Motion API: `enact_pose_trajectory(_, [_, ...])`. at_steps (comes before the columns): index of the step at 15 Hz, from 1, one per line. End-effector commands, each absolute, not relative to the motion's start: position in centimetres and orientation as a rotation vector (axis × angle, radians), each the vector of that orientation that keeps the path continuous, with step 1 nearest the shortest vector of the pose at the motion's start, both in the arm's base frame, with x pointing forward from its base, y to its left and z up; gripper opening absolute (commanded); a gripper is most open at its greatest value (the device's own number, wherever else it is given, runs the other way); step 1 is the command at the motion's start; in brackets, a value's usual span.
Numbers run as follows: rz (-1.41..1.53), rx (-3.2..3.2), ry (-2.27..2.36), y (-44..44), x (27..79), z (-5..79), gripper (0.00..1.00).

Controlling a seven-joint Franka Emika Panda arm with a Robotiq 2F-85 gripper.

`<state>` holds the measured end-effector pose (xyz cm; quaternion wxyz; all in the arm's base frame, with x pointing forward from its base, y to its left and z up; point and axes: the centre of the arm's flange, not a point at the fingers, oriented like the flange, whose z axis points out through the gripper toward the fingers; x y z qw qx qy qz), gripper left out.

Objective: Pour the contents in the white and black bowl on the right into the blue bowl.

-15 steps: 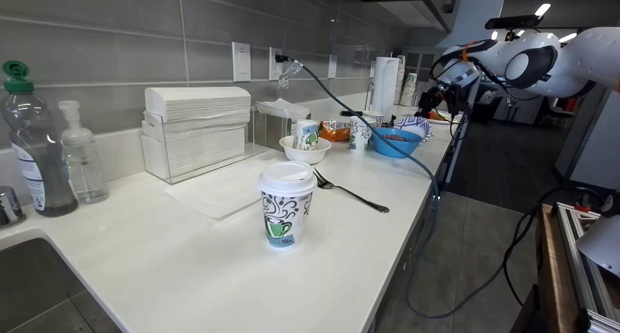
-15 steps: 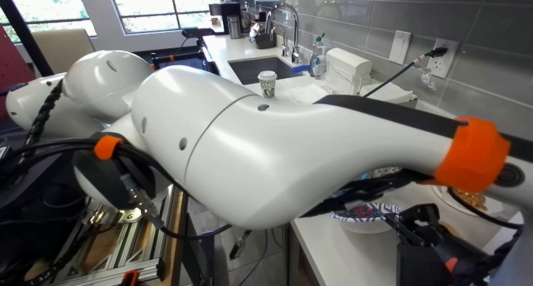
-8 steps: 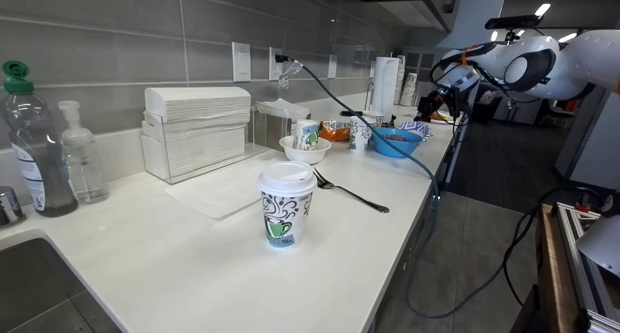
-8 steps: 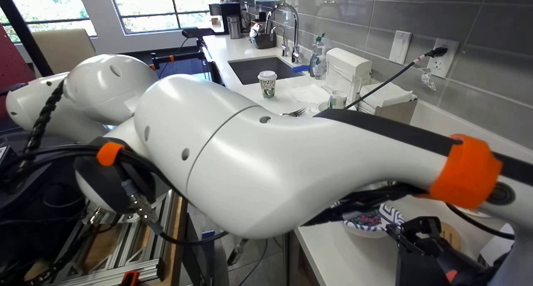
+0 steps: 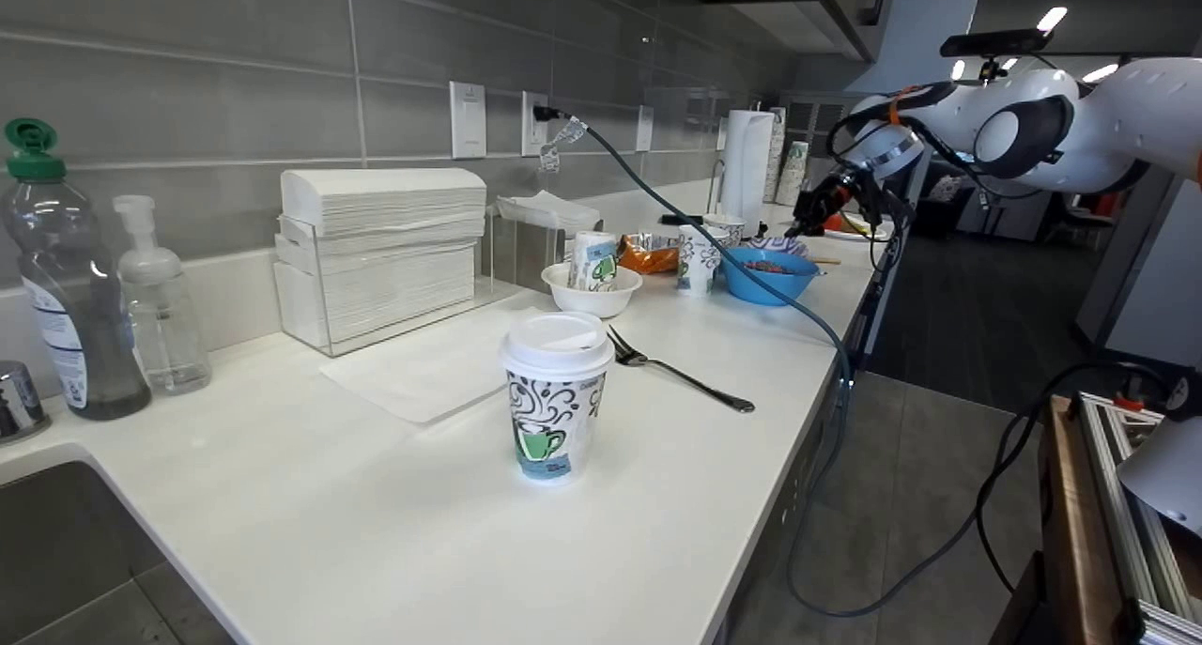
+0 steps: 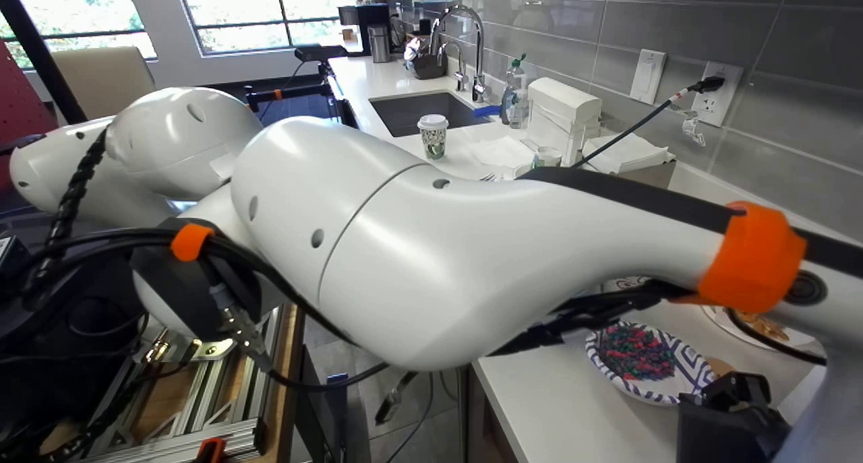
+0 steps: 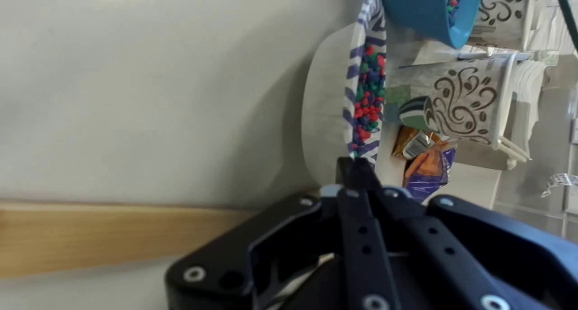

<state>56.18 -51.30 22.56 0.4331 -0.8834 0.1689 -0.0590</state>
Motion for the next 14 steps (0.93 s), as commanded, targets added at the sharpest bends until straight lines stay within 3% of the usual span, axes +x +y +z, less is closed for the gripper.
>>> enact_pose_trajectory(1, [-0.122,-2.25,0.462,-52.9,59.0,22.0,0.26])
enact_pose_trajectory(2, [-0.117,-2.254,0.462,-52.7,59.1,22.0,0.27])
enact_pose_trajectory(11, [-0.06,-2.279,0.448,-51.8,59.3,21.3,0.94])
enact_pose_trajectory(12, [-0.055,-2.281,0.447,-51.6,59.4,21.1,0.99])
enact_pose_trajectory(14, [-0.043,-2.288,0.443,-51.3,59.7,20.8,1.0])
